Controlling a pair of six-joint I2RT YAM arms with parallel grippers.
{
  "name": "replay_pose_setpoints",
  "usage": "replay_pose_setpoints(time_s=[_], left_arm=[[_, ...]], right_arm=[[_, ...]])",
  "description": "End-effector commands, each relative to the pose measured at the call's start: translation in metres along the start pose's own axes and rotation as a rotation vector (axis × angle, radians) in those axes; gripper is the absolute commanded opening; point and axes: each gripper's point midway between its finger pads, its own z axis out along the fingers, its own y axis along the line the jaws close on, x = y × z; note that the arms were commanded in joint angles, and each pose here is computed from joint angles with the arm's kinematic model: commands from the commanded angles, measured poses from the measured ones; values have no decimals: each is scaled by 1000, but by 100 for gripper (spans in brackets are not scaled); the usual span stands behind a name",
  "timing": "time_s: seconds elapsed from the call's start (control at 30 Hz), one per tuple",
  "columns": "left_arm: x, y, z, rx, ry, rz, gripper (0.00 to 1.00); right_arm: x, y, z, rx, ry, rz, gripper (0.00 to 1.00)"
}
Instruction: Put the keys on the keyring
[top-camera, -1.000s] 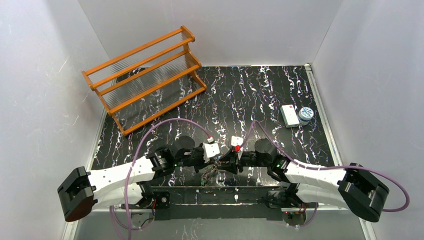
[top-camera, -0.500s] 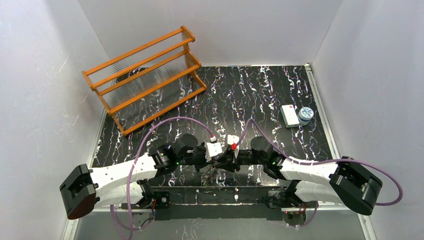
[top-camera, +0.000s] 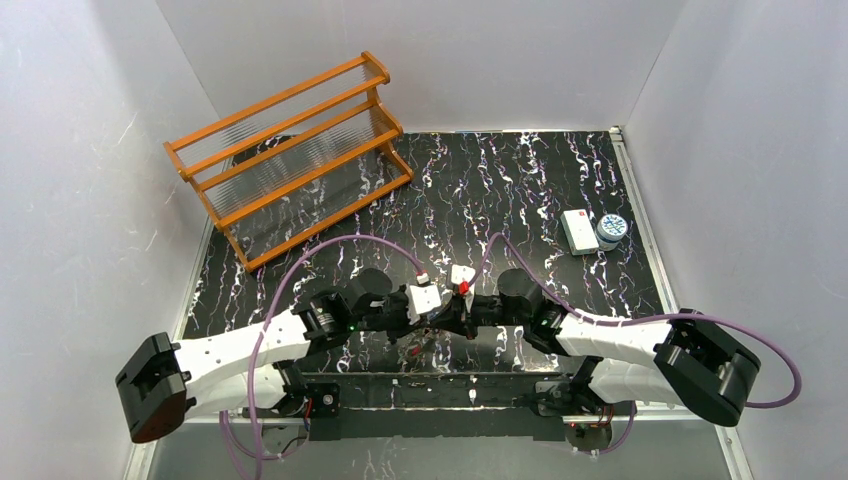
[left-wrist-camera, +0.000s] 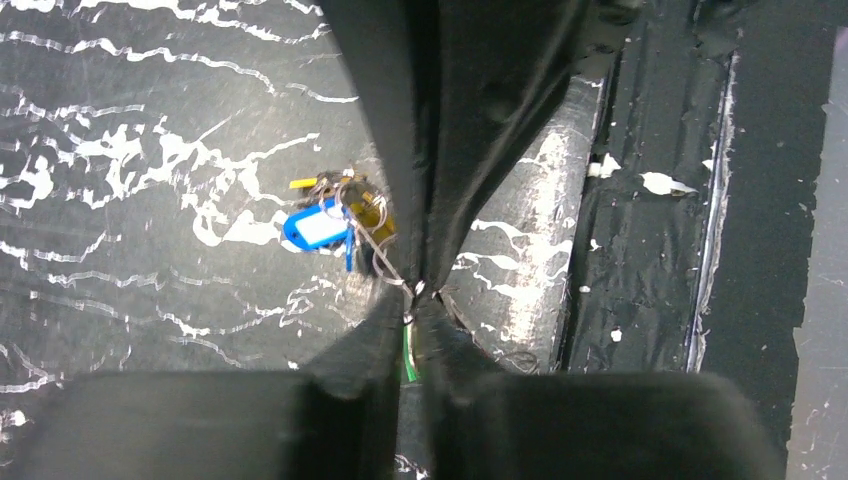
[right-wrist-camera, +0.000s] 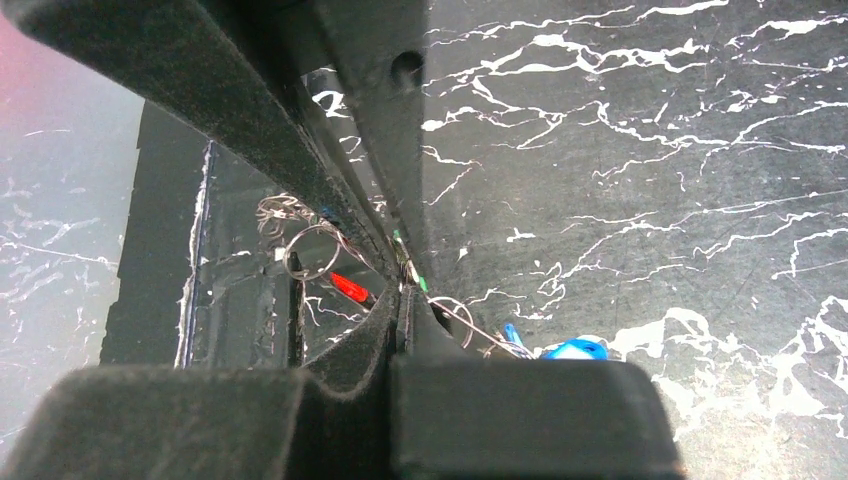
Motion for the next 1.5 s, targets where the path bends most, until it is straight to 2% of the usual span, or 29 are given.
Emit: replay_pose_setpoints(time_s=[0.0, 0.07, 0.2, 0.53, 0.77, 1.13, 1.47], left_arm=[[-12, 2, -9, -34, -70, -4, 26], [-16, 3, -14, -49, -110, -6, 45], [-24, 1, -24, -71, -216, -41, 50], [-33, -24, -18, 113, -338, -155, 43], [-34, -36, -14, 215, -390, -113, 34], [-18, -34, -1, 207, -385, -112, 25], [-14, -25, 6, 159, -387, -130, 24]], right_arm=[[-28, 1, 2, -11, -75, -73, 1], [-27, 4, 0, -20, -83, -83, 1], [-26, 12, -9, -33, -137, -114, 1], [-19, 24, -28, -33, -213, -168, 1], [-19, 28, -31, -46, -226, -168, 1], [-25, 31, -31, -60, -241, -165, 1], [-28, 33, -31, -74, -249, -168, 1]])
